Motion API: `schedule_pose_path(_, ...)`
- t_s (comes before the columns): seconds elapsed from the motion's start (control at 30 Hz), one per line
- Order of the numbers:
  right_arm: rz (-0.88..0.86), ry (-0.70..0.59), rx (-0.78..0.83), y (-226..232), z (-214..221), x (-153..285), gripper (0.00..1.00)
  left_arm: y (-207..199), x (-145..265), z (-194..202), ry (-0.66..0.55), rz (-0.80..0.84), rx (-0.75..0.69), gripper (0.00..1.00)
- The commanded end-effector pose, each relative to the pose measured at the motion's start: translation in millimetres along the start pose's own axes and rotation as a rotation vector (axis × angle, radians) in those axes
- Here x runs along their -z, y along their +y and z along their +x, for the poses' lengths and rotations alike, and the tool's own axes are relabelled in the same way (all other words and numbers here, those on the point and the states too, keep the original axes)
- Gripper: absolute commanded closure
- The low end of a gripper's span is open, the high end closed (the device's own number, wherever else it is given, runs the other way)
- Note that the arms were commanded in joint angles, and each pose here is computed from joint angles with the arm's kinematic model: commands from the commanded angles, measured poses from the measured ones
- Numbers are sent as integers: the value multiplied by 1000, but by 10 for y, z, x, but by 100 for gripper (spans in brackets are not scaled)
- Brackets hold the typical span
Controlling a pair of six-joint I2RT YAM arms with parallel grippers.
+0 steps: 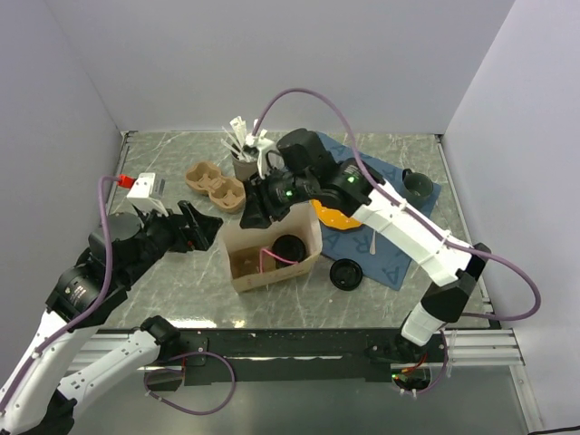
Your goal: Pack the takeout coffee
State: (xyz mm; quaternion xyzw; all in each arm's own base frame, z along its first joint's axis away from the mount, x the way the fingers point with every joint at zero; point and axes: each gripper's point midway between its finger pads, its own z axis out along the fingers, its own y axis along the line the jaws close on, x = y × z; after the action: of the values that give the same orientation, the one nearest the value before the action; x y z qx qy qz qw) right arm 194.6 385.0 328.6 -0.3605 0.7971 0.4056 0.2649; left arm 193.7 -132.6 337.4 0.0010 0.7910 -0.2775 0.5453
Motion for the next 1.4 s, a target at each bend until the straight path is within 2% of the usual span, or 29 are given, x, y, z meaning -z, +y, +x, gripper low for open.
schedule_pose_path(0.0,-38,-218,34,271,-581,412,50,-66,43,-243,-64,11,-49,8)
schedule_pose_path(0.3,-82,-215,-45,322,-543,370,51,-64,-15,-231,-64,6,-40,9)
schedule_pose_path(0.7,-104,-210,-86,368,-414,431,51,16,198,-288,-47,-35,-87,14)
schedule_pose_path(0.9,-140,-201,-120,430,-361,416,52,-96,291,-75,22,68,-96,19)
schedule_pose_path(1.1,-148,-180,-157,376,-275,288,52,-330,351,190,111,221,-16,25)
schedule_pose_path(1.23,-142,-162,-167,318,-233,175,52,-264,310,324,120,202,45,29)
schedule_pose_path(1.37,-144,-138,-174,297,-197,114,52,-98,233,456,151,121,45,31)
